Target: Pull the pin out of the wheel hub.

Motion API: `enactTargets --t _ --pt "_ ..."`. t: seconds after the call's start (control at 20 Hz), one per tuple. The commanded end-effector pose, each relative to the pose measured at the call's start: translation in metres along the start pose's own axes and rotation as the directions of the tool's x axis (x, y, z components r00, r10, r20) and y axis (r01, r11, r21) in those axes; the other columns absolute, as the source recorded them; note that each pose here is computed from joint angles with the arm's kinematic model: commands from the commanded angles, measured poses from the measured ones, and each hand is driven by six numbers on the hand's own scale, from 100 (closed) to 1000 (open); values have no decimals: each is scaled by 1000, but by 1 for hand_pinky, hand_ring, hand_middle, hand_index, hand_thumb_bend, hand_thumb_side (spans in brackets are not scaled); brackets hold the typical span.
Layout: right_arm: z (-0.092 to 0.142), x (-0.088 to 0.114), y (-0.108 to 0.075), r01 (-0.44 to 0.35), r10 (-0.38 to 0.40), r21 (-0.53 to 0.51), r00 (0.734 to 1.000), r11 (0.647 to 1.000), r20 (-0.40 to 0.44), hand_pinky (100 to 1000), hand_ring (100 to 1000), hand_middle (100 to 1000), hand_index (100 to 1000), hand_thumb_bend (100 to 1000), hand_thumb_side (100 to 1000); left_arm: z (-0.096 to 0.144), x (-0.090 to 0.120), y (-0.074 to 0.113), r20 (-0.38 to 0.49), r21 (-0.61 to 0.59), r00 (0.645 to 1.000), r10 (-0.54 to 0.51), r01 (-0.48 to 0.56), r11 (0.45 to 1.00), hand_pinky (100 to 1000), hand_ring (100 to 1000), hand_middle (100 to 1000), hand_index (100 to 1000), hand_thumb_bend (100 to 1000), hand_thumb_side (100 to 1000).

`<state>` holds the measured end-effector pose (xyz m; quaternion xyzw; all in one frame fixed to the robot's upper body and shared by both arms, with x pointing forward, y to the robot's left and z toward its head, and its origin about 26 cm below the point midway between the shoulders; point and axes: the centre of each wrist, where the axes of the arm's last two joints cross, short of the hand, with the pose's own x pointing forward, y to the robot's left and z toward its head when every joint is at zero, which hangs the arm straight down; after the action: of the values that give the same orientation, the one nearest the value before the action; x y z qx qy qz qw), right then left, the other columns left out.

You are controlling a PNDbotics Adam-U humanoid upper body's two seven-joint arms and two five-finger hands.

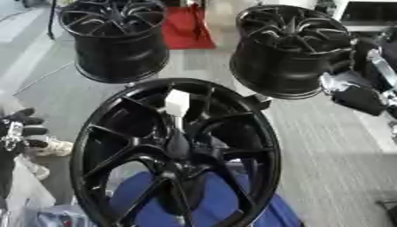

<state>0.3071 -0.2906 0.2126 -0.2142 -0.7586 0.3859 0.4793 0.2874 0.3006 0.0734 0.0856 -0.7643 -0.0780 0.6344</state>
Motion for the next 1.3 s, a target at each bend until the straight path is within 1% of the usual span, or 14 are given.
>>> enactTargets --t 0.05,0.15,0.3,0.5,0.7,0.85,0.9,0.95,1.15,1.3 --pt "-10 20 -18 -75 69 162 997 984 46 689 752 801 908 113 283 -2 8 4 27 -13 999 -28 28 1000 557 652 640 808 100 745" --pt "-19 31 -21 -100 84 255 994 962 73 706 769 819 915 111 269 -3 8 4 28 -17 999 -28 29 999 558 652 640 808 100 746" --pt "-37 46 -22 -133 98 380 989 915 109 737 807 852 924 113 253 -3 8 3 30 -22 999 -29 30 999 558 651 640 808 100 746" --pt "-66 57 -15 -178 131 502 983 847 127 772 852 891 931 126 249 -4 9 2 37 -32 999 -29 30 999 558 651 639 808 100 745" --pt "-97 56 -1 -204 164 561 979 803 121 795 879 912 936 138 261 -5 11 2 43 -35 999 -30 31 999 558 651 639 808 100 745" --pt "-121 55 13 -232 199 600 972 766 121 821 904 923 943 146 270 -6 12 0 49 -44 998 -28 30 999 558 651 639 808 100 745" --pt "-128 54 18 -241 210 611 970 754 123 830 911 928 946 139 295 -6 12 0 50 -48 998 -27 29 998 558 651 639 808 100 746" --pt "-135 55 23 -251 222 620 967 743 126 836 915 931 947 152 274 -6 12 -1 52 -52 998 -26 29 998 559 651 640 809 100 746" --pt "-158 54 43 -278 252 650 958 707 135 848 926 939 952 167 305 -8 14 -3 59 -65 998 -24 28 998 559 651 639 809 100 746" --pt "-168 55 57 -295 262 671 953 680 154 845 923 938 955 178 337 -8 14 -4 60 -70 998 -23 27 997 559 651 639 809 100 747"
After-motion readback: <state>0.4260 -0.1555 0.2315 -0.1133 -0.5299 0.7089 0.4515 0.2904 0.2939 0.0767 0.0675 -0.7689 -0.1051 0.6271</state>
